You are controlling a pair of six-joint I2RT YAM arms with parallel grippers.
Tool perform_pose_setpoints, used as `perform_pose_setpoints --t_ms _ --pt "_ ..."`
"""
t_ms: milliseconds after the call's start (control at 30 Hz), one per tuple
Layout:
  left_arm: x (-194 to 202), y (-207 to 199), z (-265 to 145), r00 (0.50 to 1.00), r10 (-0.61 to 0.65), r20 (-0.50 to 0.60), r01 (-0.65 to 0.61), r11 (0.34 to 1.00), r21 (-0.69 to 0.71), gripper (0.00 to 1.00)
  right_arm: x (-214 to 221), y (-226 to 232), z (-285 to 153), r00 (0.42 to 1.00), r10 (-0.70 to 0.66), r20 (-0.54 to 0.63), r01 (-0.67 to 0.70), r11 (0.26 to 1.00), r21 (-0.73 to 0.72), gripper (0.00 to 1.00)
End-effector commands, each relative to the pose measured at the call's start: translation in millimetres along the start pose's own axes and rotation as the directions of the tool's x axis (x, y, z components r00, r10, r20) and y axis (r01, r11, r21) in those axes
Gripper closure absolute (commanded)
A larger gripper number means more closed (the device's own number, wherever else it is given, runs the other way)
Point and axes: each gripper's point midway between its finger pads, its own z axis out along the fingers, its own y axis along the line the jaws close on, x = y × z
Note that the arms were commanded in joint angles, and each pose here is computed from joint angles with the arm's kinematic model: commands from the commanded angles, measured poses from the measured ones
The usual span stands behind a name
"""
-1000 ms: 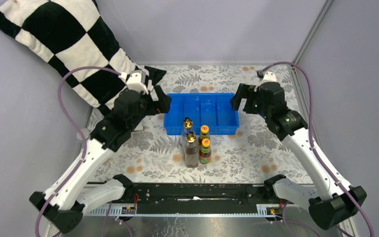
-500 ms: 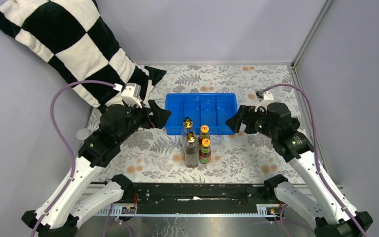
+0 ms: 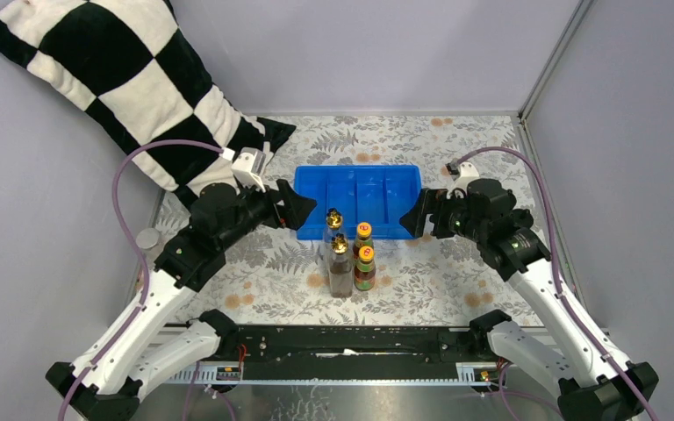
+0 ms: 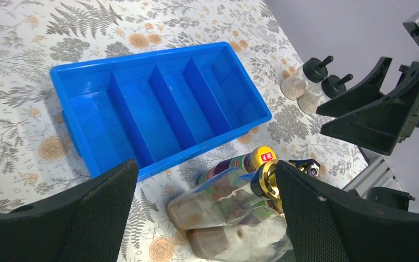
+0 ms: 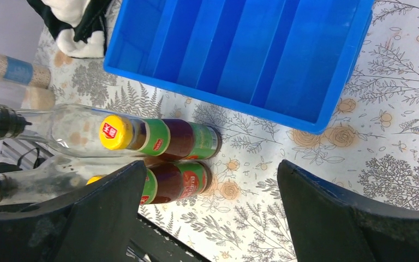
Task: Organize the condiment bottles
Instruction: Pick up the bottle from the center of the board.
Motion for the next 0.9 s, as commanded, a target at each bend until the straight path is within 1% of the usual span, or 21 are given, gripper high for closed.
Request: perform_pose_setpoints --t_ms 0,133,200,333,433,533,633,767,867 --pt "8 -12 16 1.000 0.013 -0.009 -0.012 0.996 0.087 0.01 -3 5 2 0.999 -0.041 -0.020 0.040 0.999 -0.017 0.05" --pt "15 -6 26 0.999 0.026 -0.031 -0.024 0.998 0.064 0.01 4 1 12 0.997 -0.061 -0.045 0.061 0.998 -0.004 0.12" --pt "17 -2 28 0.999 0.038 -0.038 -0.036 0.998 0.048 0.02 6 5 15 0.996 -0.077 -0.051 0.076 0.997 -0.017 0.13" --pt "15 5 23 0.999 0.042 -0.016 -0.042 0.999 0.004 0.02 6 20 20 0.990 -0.128 -0.062 0.125 0.991 -0.057 0.16" --pt "9 7 17 0.999 0.036 0.002 -0.036 0.999 -0.019 0.02 2 39 21 0.979 -0.194 -0.056 0.189 0.978 -0.091 0.18" --pt "13 15 18 0.998 0.030 -0.049 -0.034 0.997 -0.071 0.02 2 52 24 0.962 -0.263 -0.072 0.255 0.962 -0.100 0.20" --pt "17 27 18 0.997 0.021 -0.077 -0.032 0.989 -0.145 0.02 4 60 30 0.940 -0.329 -0.084 0.323 0.943 -0.081 0.21" --pt "24 32 18 0.995 0.014 -0.098 -0.030 0.986 -0.164 0.02 5 74 35 0.928 -0.367 -0.069 0.359 0.928 -0.100 0.22" --pt "28 34 18 0.994 0.014 -0.106 -0.032 0.985 -0.172 0.02 10 81 40 0.920 -0.385 -0.076 0.376 0.920 -0.107 0.25"
